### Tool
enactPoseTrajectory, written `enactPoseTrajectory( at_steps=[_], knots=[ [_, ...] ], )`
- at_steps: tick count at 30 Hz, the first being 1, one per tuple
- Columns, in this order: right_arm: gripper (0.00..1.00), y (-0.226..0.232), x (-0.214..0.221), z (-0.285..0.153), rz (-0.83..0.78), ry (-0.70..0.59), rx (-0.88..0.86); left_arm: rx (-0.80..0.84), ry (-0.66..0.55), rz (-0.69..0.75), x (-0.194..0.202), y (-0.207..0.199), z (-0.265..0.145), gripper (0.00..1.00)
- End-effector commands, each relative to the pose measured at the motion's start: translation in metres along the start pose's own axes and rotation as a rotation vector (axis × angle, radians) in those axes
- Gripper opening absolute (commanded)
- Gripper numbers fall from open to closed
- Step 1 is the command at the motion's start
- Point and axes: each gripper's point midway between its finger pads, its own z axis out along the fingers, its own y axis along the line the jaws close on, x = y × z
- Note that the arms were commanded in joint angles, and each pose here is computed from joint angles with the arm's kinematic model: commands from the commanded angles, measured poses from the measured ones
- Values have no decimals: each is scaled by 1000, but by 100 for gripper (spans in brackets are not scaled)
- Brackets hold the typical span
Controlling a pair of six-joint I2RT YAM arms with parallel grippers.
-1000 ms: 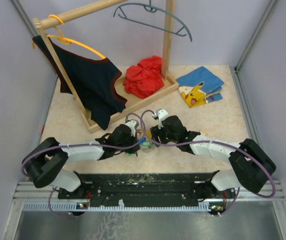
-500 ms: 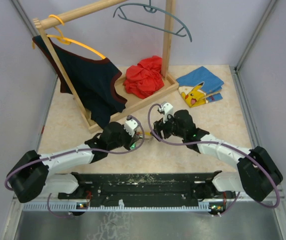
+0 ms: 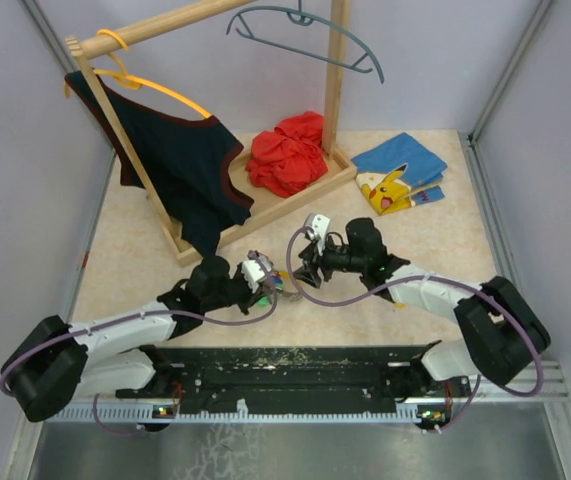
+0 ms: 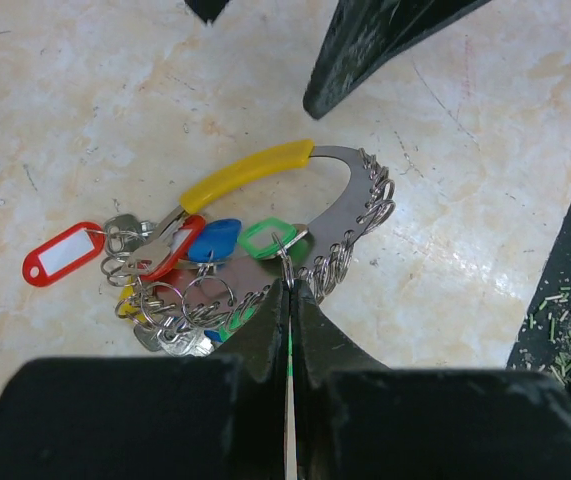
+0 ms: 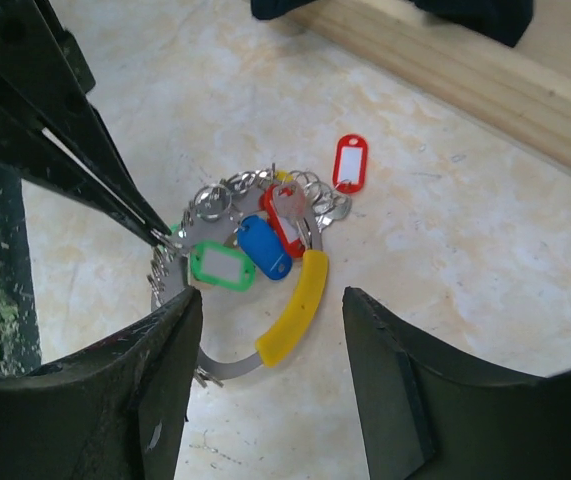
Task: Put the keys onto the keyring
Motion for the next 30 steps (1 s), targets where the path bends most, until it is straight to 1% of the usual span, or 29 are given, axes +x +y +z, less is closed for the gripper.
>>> enactPoseTrajectory(
  at_steps=[1, 7, 10, 14, 17, 21, 24, 30],
  knots=[
    [58, 3, -19, 14, -131, -76, -102, 22, -106, 45, -24, -2, -2, 0],
    [54, 18, -6, 28, -230, -64, -224, 41, -111, 45, -16, -5, 0, 0],
    [53, 22, 0, 32, -274, -45, -274, 68, -112, 48, -16, -10, 0, 0],
    [53, 25, -1, 37, -317, -50, -319, 91, -116, 59, -15, -14, 0, 0],
    [50, 34, 2, 39, -329, -39, -395, 91, -114, 60, -15, -14, 1, 0],
    [48, 40, 9, 41, -333, -12, -447, 91, -114, 61, -15, -14, 0, 0],
    [44, 44, 14, 41, -330, 6, -484, 92, -114, 61, -15, -14, 0, 0],
    [43, 51, 18, 40, -331, 30, -535, 85, -114, 61, -16, -13, 0, 0]
  ],
)
